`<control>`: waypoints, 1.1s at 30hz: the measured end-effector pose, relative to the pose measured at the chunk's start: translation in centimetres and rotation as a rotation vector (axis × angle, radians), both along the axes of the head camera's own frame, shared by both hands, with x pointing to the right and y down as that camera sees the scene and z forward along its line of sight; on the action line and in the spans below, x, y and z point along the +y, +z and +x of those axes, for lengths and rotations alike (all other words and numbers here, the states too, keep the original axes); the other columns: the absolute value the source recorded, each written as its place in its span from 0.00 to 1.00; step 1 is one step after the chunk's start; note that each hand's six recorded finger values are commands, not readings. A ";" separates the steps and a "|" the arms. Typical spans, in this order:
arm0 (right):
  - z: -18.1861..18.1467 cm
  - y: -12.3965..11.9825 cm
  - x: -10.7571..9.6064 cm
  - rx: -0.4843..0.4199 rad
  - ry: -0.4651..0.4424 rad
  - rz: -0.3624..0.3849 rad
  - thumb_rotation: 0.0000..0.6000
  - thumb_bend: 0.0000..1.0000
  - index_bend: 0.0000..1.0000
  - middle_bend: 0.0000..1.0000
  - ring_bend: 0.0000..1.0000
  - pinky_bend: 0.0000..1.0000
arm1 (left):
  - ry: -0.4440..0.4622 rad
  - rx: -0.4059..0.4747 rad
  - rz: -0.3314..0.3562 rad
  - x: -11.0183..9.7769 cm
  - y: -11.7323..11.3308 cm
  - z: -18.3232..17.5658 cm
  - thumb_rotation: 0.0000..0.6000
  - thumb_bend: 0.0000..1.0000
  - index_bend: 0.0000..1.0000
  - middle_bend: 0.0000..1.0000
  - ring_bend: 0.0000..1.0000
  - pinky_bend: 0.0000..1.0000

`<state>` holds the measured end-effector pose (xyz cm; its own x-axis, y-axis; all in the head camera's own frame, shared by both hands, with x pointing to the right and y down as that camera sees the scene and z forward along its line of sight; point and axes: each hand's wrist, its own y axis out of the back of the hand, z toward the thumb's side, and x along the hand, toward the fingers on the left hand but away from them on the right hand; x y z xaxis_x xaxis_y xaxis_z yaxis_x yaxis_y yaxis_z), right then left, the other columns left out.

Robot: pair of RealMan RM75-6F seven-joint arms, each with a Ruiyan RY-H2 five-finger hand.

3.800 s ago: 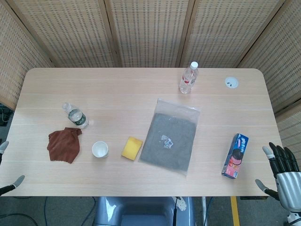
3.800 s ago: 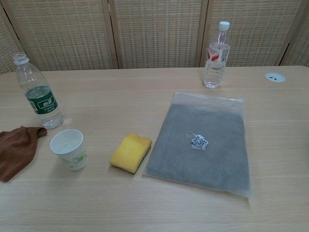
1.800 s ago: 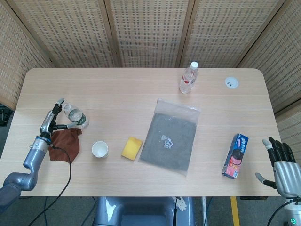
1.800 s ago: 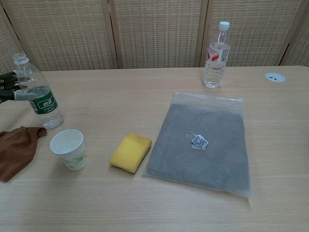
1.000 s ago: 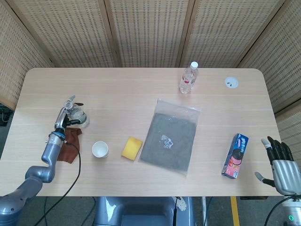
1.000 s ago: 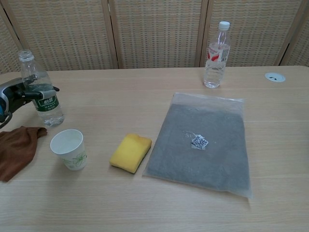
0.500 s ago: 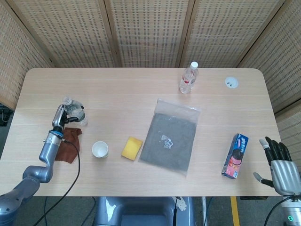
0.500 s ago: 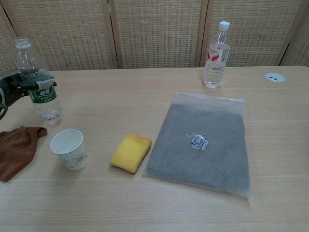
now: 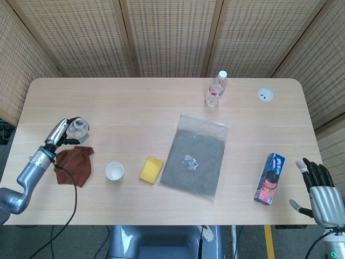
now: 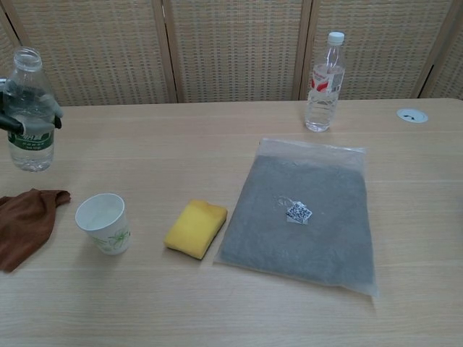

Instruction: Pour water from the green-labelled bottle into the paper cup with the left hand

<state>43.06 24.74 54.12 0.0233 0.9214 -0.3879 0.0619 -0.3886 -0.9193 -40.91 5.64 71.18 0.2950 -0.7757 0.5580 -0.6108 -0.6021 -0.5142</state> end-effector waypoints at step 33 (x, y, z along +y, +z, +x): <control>-0.6 -0.7 0.7 0.007 -0.023 0.022 1.00 0.00 0.00 0.00 0.00 0.00 | 0.596 -0.531 0.143 5.6 -0.5 -0.5 1.00 0.61 0.71 0.57 0.34 0.35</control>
<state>42.43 25.39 53.39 0.0418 0.9291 -0.3675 0.0467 -0.3693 -0.9282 -41.42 11.26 70.65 0.4052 -0.6461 0.6468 0.1391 -0.6557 -0.7421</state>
